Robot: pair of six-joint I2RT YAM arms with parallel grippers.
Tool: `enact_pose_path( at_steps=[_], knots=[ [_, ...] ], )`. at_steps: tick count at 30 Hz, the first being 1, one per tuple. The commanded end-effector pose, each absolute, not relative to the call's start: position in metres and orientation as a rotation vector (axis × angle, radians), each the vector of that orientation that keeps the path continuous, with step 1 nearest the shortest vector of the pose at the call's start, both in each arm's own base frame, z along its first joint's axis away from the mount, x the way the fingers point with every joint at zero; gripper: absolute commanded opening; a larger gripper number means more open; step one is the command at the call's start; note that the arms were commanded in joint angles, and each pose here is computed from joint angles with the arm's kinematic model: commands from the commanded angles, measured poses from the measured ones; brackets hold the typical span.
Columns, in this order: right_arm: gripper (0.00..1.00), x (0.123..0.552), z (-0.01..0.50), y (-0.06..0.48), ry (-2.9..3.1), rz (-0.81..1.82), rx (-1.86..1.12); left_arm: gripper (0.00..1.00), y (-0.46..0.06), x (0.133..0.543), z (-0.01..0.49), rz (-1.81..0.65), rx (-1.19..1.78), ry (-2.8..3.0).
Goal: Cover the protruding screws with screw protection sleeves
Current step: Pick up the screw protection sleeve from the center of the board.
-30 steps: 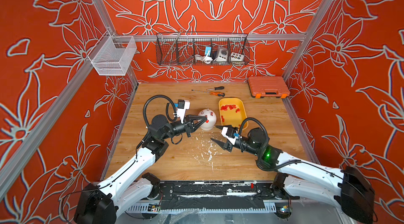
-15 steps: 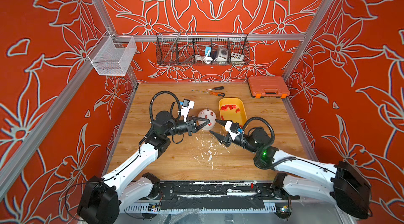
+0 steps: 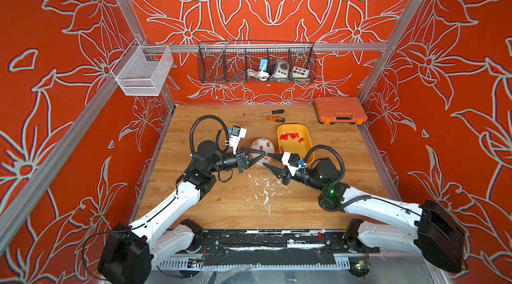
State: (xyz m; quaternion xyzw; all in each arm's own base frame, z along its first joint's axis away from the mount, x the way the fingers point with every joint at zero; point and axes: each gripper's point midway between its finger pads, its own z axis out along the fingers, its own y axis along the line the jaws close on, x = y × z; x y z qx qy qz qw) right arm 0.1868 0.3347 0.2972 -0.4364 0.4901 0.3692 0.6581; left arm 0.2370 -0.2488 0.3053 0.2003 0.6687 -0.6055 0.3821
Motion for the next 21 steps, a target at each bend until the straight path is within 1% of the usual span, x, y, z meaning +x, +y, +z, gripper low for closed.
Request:
enact_pose_path(
  at_steps=[1,3,5,8,11,12,13,15,16,17,19,21],
  knots=[
    [0.28,0.1821,0.3172,0.3388,1.049,0.86,-0.991,0.0,-0.2464,0.2373,0.3138,-1.523,0.528,1.665],
    [0.21,0.1819,0.3161,0.3398,1.05,0.861,-0.997,0.0,-0.2461,0.2372,0.3132,-1.516,0.53,1.665],
    [0.18,0.1812,0.3166,0.3401,1.047,0.865,-1.001,0.0,-0.2453,0.2371,0.3136,-1.511,0.527,1.664],
    [0.09,0.1799,0.3164,0.3403,1.044,0.868,-1.008,0.0,-0.2447,0.237,0.3121,-1.503,0.525,1.667],
    [0.07,0.1796,0.3159,0.3405,1.044,0.87,-1.011,0.0,-0.244,0.2373,0.3111,-1.495,0.521,1.67],
    [0.08,0.1795,0.3163,0.3409,1.044,0.872,-1.011,0.0,-0.2441,0.2373,0.3112,-1.495,0.521,1.67],
    [0.15,0.1803,0.316,0.3405,1.049,0.872,-1.005,0.0,-0.2436,0.2376,0.311,-1.491,0.519,1.671],
    [0.34,0.1831,0.3163,0.3379,1.062,0.866,-0.98,0.0,-0.2429,0.2378,0.3115,-1.483,0.517,1.666],
    [0.4,0.1846,0.3167,0.3365,1.066,0.861,-0.966,0.0,-0.2426,0.2381,0.3106,-1.478,0.514,1.668],
    [0.42,0.1854,0.3156,0.3358,1.069,0.857,-0.961,0.0,-0.2423,0.2381,0.3112,-1.475,0.515,1.665],
    [0.41,0.1851,0.3144,0.3365,1.071,0.858,-0.967,0.0,-0.242,0.2381,0.3115,-1.474,0.513,1.664],
    [0.31,0.1828,0.3144,0.339,1.066,0.868,-0.989,0.0,-0.2421,0.238,0.3111,-1.475,0.513,1.663]
  ],
)
